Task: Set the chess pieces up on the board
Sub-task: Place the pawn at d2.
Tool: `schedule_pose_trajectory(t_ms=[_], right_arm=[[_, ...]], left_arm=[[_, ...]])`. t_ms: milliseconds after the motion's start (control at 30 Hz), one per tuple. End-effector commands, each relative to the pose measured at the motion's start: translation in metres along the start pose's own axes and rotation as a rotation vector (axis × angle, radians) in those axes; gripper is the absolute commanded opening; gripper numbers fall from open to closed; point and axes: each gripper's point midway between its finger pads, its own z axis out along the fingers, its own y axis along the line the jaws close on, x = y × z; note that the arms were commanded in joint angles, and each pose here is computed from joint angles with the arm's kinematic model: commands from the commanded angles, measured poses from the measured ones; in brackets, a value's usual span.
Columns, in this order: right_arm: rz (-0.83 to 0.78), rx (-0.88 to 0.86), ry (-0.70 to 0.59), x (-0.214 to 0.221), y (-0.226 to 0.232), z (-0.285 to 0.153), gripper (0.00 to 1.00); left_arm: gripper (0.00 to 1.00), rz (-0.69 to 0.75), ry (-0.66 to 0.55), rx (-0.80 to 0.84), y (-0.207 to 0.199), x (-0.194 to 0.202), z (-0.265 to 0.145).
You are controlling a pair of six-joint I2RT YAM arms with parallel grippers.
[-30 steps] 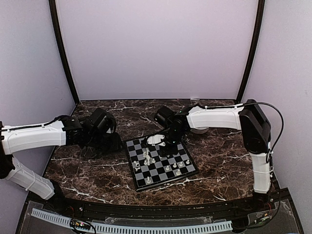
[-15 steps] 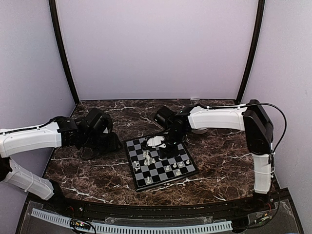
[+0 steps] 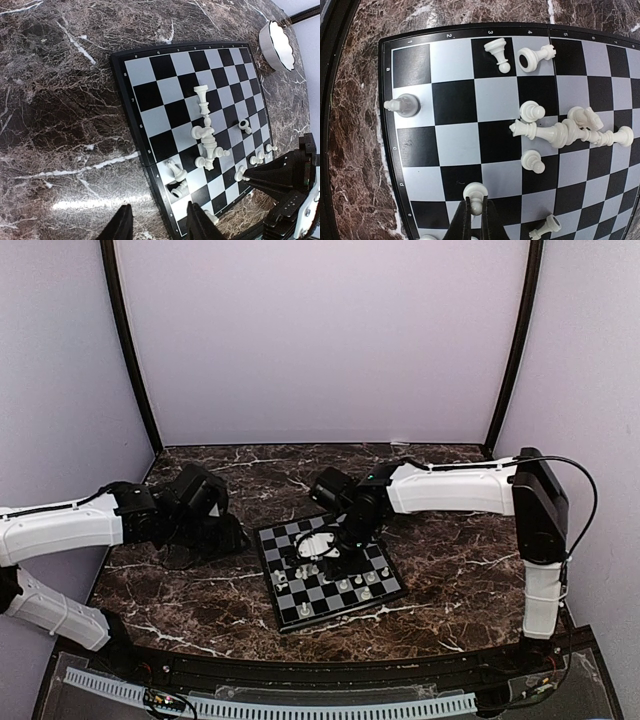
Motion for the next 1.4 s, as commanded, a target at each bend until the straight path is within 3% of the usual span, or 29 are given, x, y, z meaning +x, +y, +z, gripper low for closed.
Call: schedule_pose_trajectory(t_ms=[0, 867, 1367], right_arm=[[-0.026, -0.025, 0.009, -0.001, 0.011, 0.004, 0.06], [-0.038, -0.043, 0.058, 0.01, 0.016, 0.023, 0.09], [-0.036, -0.03, 0.052, 0.007, 0.015, 0.019, 0.24]], left_arm=[[0.39, -0.026, -0.011, 0.018, 0.003, 0.001, -0.007], [0.39, -0.036, -0.015, 0.016, 0.006, 0.002, -0.009], [0.4, -0.027, -0.01, 0.017, 0.005, 0.003, -0.007]])
